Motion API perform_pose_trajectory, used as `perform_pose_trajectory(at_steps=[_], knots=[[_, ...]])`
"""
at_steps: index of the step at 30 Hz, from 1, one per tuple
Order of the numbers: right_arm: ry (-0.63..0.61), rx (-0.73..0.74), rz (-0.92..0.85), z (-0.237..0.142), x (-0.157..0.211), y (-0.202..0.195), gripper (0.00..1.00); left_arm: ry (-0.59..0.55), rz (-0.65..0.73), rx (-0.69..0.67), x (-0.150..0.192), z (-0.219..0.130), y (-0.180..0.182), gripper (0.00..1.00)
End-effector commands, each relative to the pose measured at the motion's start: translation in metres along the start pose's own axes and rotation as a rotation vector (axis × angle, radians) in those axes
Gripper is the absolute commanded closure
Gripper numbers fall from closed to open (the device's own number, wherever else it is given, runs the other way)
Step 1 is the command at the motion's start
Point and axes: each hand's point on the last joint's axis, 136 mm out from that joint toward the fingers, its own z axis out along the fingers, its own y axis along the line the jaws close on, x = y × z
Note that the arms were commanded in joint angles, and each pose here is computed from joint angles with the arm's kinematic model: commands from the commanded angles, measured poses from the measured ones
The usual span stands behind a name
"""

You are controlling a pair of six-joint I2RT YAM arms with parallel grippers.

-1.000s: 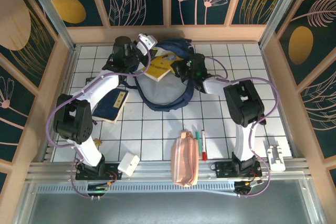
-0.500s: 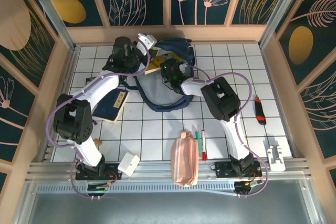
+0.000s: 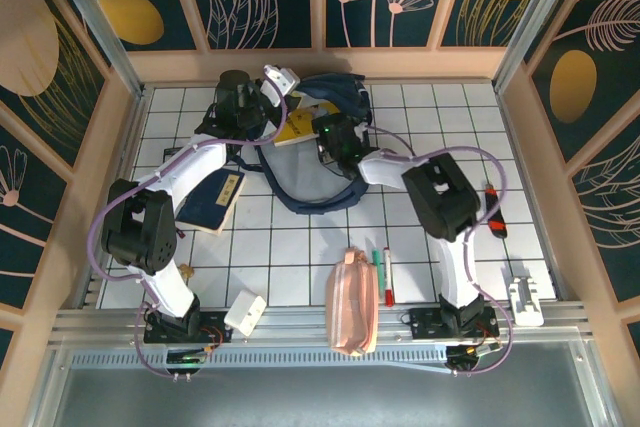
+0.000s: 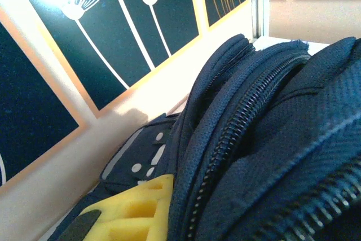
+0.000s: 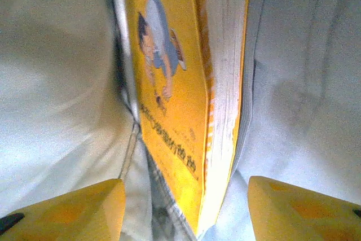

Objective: Pack the student bag
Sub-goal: Place the book in the student bag.

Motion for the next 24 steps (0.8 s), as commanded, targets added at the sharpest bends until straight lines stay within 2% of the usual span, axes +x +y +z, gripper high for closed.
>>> perform_pose_trajectory(at_steps=[1, 2, 7, 9, 11, 13, 16, 21, 24], knots=[[0.107, 0.025, -0.091, -0.044, 0.0, 0.007, 0.39, -0.154, 0.099, -0.055, -0.062, -0.013, 0.015, 1.0], [0.117, 0.025, -0.119, -0.058, -0.001, 0.006, 0.39, -0.13, 0.086, -0.048, -0.05, -0.006, 0.015, 1.0], [0.178, 0.004, -0.356, -0.117, 0.018, 0.003, 0.38, -0.102, 0.056, -0.007, -0.049, 0.002, 0.011, 1.0], [0.201, -0.056, -0.513, -0.137, 0.031, 0.011, 0.39, -0.078, 0.065, -0.009, -0.051, 0.01, 0.007, 1.0], [0.312, -0.122, -0.711, -0.149, 0.055, 0.013, 0.39, -0.096, 0.055, -0.009, -0.053, 0.012, 0.006, 1.0], [0.413, -0.075, -0.832, -0.151, 0.079, 0.0, 0.39, -0.114, 0.066, -0.038, -0.052, 0.013, 0.01, 1.0], [0.524, -0.089, -1.037, -0.153, 0.135, -0.011, 0.39, -0.084, 0.107, -0.064, -0.047, 0.022, 0.018, 1.0], [0.591, -0.198, -1.408, -0.133, 0.197, -0.032, 0.39, -0.073, 0.093, -0.129, -0.054, 0.028, 0.045, 1.0], [0.664, -0.345, -1.583, -0.124, 0.233, -0.046, 0.37, -0.089, 0.079, -0.125, -0.059, 0.028, 0.05, 1.0]])
